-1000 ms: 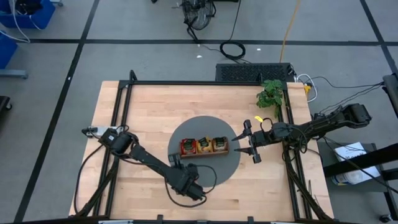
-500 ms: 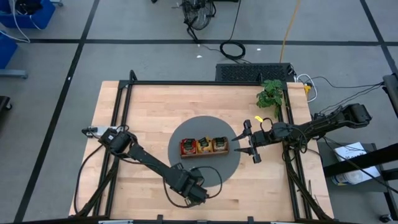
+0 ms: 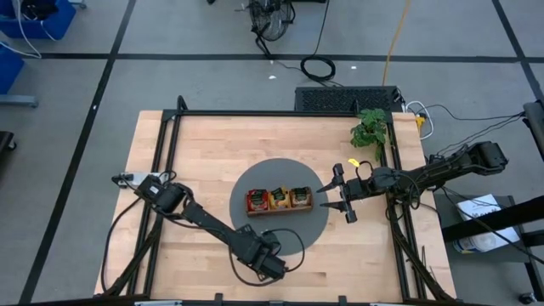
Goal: Pick & Place Tea
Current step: Put the yellow tea bag into the middle section of the wooden organizer
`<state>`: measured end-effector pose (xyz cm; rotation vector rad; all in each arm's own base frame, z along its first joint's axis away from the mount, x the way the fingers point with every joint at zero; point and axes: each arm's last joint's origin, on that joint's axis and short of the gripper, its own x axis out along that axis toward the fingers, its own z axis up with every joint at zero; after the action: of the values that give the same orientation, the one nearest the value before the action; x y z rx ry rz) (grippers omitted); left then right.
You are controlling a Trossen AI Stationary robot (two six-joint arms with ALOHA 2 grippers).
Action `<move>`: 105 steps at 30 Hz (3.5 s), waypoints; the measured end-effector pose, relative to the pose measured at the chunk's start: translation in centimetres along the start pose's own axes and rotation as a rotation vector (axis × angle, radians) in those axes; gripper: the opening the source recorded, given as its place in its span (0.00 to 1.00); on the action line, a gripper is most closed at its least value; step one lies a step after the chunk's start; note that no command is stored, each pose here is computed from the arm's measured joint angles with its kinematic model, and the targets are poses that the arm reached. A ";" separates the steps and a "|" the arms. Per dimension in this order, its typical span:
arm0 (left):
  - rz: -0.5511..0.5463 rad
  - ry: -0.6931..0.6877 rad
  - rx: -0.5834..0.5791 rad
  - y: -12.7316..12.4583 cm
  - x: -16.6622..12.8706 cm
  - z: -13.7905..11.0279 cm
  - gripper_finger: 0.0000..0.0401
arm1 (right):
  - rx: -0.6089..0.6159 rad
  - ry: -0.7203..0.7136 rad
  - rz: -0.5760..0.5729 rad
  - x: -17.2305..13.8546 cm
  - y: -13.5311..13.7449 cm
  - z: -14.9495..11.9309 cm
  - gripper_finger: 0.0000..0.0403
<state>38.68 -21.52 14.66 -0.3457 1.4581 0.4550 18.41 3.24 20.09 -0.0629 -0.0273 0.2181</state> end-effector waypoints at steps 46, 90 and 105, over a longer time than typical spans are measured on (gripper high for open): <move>0.147 0.083 0.242 -0.3 -1.1 -2.2 0.00 | 0.000 0.001 0.000 0.0 0.0 0.0 0.45; 1.525 -0.202 1.596 -0.4 -5.7 -0.4 0.00 | 0.561 0.082 0.126 4.1 -3.1 -5.7 0.49; 1.521 -0.166 1.658 -1.0 -5.6 0.1 0.00 | 0.535 0.110 0.274 7.8 -5.6 -3.3 0.64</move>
<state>38.92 -22.80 20.23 2.1427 1.2189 0.2461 27.37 -0.74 17.35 0.4570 0.1499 0.4893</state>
